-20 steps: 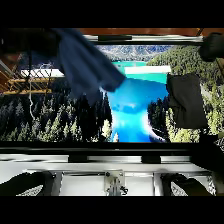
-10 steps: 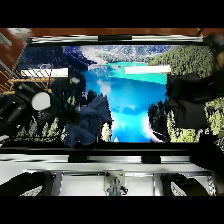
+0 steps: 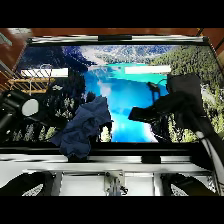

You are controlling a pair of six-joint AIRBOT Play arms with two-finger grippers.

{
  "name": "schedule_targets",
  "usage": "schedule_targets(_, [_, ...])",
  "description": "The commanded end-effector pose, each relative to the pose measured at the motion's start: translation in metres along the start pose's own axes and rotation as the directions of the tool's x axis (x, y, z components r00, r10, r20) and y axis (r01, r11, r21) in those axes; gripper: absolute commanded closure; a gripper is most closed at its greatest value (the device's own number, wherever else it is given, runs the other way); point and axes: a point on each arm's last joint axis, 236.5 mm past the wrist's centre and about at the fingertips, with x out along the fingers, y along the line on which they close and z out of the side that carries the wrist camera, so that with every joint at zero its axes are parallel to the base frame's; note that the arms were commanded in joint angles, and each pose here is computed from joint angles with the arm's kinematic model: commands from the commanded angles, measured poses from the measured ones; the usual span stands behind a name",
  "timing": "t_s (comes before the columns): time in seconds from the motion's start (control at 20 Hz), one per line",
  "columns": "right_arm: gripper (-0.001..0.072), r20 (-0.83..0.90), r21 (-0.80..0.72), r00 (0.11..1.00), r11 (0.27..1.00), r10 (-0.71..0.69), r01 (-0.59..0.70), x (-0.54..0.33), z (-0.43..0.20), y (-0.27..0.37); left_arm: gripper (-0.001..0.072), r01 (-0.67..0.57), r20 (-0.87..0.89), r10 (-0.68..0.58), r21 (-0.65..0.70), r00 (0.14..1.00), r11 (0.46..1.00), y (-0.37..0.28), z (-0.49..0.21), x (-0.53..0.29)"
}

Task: Fold the shirts.

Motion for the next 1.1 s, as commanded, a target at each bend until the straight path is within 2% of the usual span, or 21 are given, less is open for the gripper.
schedule_targets(0.0, [0.0081,0.034,0.014,0.999,0.999,0.041,-0.041,0.046,0.011,0.016,0.0073,0.081,-0.026,-0.085,-0.13,0.996,0.988,-0.005,-0.031,0.003])
schedule_targets(0.25, [0.0081,0.096,0.038,0.993,0.997,0.068,-0.072,0.053,0.028,0.02,0.0073,0.347,-0.018,-0.363,-0.253,0.932,0.903,-0.073,-0.093,0.039])
schedule_targets(0.4, [0.0081,0.13,0.057,0.988,0.994,0.085,-0.093,0.056,0.036,0.024,0.0073,0.345,-0.021,-0.367,-0.298,0.93,0.89,-0.076,-0.105,0.066])
schedule_targets(0.65, [0.0081,0.094,0.028,0.991,0.995,0.092,-0.095,0.085,0.022,0.041,0.0085,0.364,0.122,-0.343,-0.317,0.931,0.876,-0.072,-0.068,0.086])
schedule_targets(0.85, [0.0081,0.104,0.084,0.989,0.99,0.101,-0.11,0.108,0.019,0.053,0.011,0.363,0.157,-0.329,-0.325,0.931,0.873,-0.069,-0.052,0.097])
schedule_targets(0.95, [0.0081,0.084,0.101,0.992,0.99,0.092,-0.101,0.121,0.012,0.053,0.0408,0.35,0.122,-0.328,-0.335,0.937,0.875,-0.07,-0.055,0.105])
schedule_targets(1.0, [0.0081,0.078,0.115,0.993,0.988,0.092,-0.1,0.126,0.01,0.052,0.0525,0.346,0.109,-0.328,-0.327,0.938,0.879,-0.07,-0.057,0.108])
schedule_targets(1.05, [0.0081,0.073,0.131,0.993,0.986,0.096,-0.105,0.129,0.01,0.052,0.0604,0.344,0.104,-0.329,-0.306,0.939,0.888,-0.07,-0.058,0.109])
